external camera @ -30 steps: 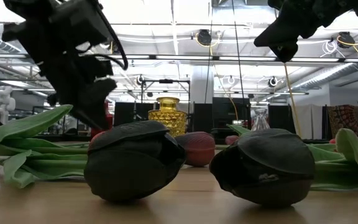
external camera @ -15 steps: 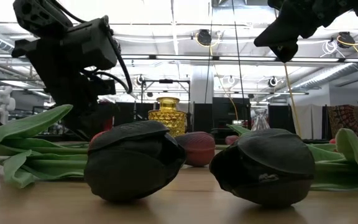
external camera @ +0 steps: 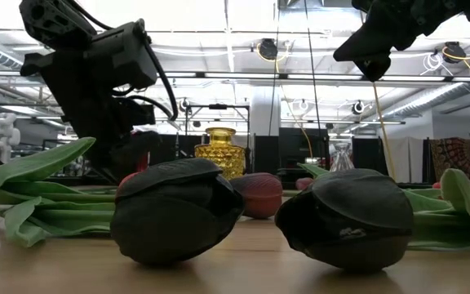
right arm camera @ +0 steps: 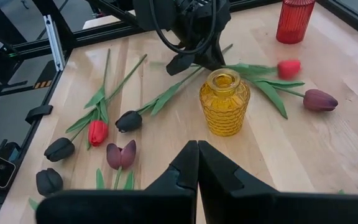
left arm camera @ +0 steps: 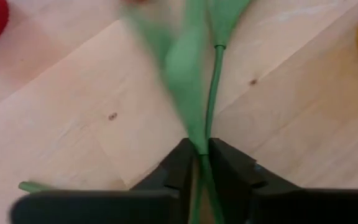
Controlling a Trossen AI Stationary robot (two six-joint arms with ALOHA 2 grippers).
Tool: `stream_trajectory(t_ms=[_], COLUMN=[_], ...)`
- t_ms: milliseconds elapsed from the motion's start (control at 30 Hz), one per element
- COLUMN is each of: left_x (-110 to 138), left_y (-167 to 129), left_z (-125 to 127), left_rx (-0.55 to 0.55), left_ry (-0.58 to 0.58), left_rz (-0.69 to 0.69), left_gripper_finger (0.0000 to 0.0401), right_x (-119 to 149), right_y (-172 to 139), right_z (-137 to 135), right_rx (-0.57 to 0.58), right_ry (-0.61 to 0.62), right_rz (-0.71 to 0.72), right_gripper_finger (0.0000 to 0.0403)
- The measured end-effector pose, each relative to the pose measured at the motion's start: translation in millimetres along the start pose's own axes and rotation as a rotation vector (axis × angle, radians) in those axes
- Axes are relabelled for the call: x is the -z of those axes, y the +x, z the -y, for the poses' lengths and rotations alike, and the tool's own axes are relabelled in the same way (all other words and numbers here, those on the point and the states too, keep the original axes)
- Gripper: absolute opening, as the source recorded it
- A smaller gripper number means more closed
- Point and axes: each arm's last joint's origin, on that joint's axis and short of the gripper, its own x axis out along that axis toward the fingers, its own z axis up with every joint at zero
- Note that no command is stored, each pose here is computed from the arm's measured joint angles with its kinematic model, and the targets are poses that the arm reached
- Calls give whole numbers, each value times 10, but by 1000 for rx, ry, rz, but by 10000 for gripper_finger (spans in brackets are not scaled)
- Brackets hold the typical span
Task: Sort flowers into vase by color
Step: Put the top left red flower into the red vase
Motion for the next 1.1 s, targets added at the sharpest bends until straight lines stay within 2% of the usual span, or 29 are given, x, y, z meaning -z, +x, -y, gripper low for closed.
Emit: stream_trajectory(t_ms=[133,633,1100], left_x=[-7,-146,-58], left_y=[-3,-291,-268], left_z=[9,-43,-76], left_rx=[5,89,73], left_ry=[-3,-41,-16], left_rz=[3,23,22], left_gripper_finger=[10,22,22], right_x=[0,2,1], right_y=[0,1,1], right_z=[0,0,-1], right_rx=[0,-2,-4], right_ry=[0,10,26], right_rz=[0,0,-1], right_gripper_finger=[0,0,0])
